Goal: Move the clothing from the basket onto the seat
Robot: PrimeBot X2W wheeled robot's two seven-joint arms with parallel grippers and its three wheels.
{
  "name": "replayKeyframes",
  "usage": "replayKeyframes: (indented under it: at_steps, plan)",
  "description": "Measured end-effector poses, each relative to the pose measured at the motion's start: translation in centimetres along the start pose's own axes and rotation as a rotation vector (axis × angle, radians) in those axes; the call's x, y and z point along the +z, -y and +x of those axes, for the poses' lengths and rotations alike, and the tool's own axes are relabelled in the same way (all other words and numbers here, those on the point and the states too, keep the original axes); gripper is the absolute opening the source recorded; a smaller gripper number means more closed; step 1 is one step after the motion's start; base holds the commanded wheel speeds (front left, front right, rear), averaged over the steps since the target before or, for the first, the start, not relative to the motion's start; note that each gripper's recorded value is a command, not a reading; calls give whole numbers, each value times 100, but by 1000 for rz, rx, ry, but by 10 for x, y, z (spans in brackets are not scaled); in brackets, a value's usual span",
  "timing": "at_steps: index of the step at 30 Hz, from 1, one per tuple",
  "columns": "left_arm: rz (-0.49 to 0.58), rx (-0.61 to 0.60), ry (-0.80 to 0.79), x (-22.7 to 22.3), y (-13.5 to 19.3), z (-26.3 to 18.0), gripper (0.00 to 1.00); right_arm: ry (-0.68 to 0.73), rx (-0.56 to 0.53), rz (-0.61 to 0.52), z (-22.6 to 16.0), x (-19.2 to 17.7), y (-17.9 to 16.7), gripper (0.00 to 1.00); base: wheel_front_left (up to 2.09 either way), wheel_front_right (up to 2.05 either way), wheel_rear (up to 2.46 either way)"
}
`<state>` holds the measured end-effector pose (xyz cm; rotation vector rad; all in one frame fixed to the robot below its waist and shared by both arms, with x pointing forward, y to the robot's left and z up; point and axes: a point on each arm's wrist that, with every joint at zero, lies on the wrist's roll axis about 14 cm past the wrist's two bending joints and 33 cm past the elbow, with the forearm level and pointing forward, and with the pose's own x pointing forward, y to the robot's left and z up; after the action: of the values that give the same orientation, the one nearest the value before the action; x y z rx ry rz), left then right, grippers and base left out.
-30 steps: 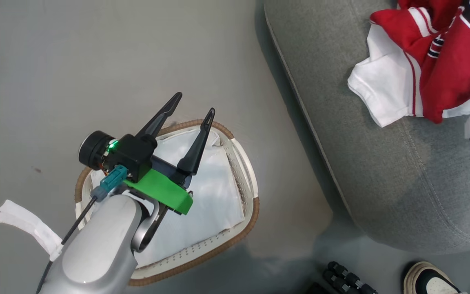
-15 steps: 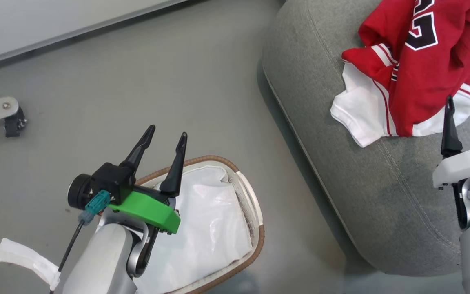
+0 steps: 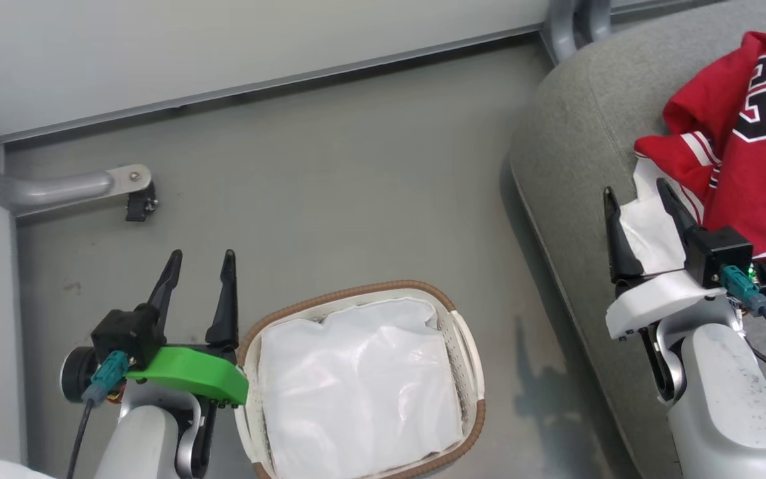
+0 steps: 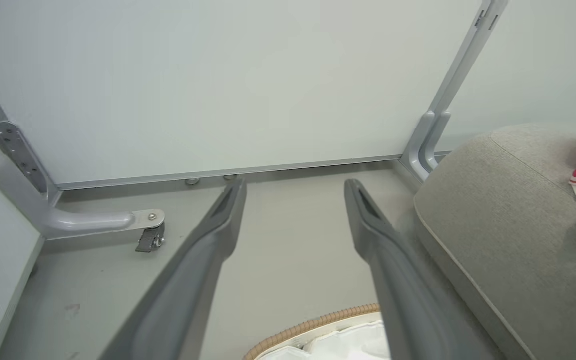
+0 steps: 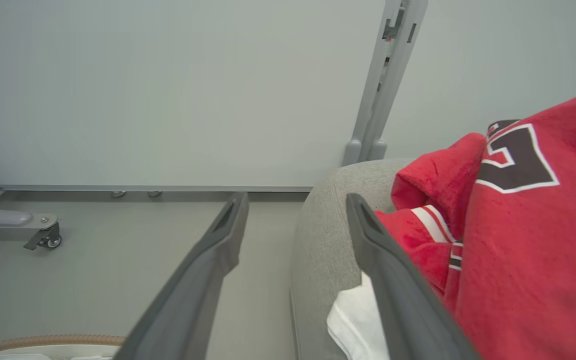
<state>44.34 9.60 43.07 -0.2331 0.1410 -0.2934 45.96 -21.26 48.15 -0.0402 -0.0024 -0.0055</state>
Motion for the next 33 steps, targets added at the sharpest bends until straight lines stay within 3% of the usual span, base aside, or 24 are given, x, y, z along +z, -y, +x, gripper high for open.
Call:
replayKeyframes:
  at_steps: [9,26,27,33]
  plan:
    - [-9,158,41,15,-38,-40,100,35,152,82,-4,14,-60,100,0,0,0]
    - [-44,259,58,14,-52,-96,100,15,200,124,-39,12,-79,100,0,0,0]
    - [-48,261,56,13,-52,-97,0,12,200,124,-40,11,-79,0,0,0,0]
    - [-92,276,9,-4,-51,-102,0,-71,181,162,-51,-13,-77,0,0,0,0]
